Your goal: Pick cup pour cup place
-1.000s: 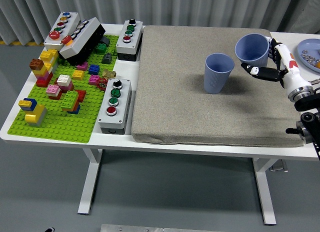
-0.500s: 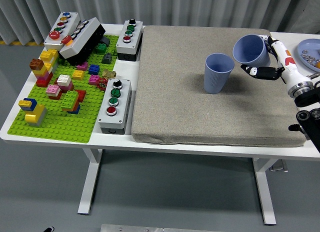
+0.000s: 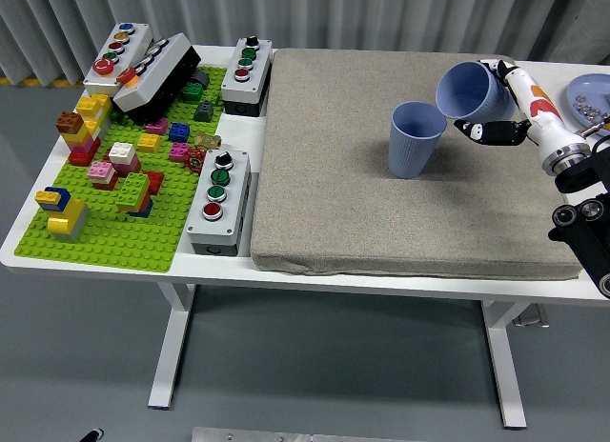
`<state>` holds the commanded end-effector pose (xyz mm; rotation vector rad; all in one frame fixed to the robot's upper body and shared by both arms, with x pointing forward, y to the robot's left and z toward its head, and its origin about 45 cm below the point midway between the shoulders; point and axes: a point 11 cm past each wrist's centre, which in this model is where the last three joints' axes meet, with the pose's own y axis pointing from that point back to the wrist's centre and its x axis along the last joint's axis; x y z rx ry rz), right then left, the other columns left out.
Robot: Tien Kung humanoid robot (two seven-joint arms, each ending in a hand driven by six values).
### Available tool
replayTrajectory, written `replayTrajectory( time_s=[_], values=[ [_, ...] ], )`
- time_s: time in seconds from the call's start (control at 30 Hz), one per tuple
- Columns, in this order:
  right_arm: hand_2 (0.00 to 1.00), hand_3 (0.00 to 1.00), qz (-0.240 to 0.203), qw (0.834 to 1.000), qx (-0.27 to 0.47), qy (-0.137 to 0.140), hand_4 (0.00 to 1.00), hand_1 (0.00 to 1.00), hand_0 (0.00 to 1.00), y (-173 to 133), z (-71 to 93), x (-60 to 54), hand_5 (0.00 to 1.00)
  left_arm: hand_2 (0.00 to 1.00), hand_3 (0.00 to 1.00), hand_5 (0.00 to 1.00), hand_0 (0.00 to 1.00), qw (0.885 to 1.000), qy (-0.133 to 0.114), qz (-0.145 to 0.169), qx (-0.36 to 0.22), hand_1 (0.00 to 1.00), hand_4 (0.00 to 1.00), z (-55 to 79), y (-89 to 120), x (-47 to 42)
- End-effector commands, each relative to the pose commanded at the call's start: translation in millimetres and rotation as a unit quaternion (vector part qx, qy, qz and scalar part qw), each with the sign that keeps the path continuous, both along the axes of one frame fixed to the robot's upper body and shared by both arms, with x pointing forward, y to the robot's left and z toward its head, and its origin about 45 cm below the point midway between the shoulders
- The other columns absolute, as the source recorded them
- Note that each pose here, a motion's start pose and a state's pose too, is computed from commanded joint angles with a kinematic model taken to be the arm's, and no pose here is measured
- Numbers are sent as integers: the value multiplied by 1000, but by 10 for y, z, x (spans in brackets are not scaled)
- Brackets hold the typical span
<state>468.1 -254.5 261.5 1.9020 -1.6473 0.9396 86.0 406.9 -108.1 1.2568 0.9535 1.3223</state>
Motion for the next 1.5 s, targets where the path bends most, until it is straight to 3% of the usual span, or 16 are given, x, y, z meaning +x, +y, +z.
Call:
replayTrajectory(
  time_s=[0.37,1.5],
  values=[
    [492,557,-2,997,-67,-25,698,612,763,61,44,11,104,811,751,998,807,1000,0,0,1,760,535,5,9,10],
    [493,551,12,987,-154,-50,695,618,777,253,63,8,100,812,752,998,808,1000,0,2,3,760,534,13,38,3]
  ],
)
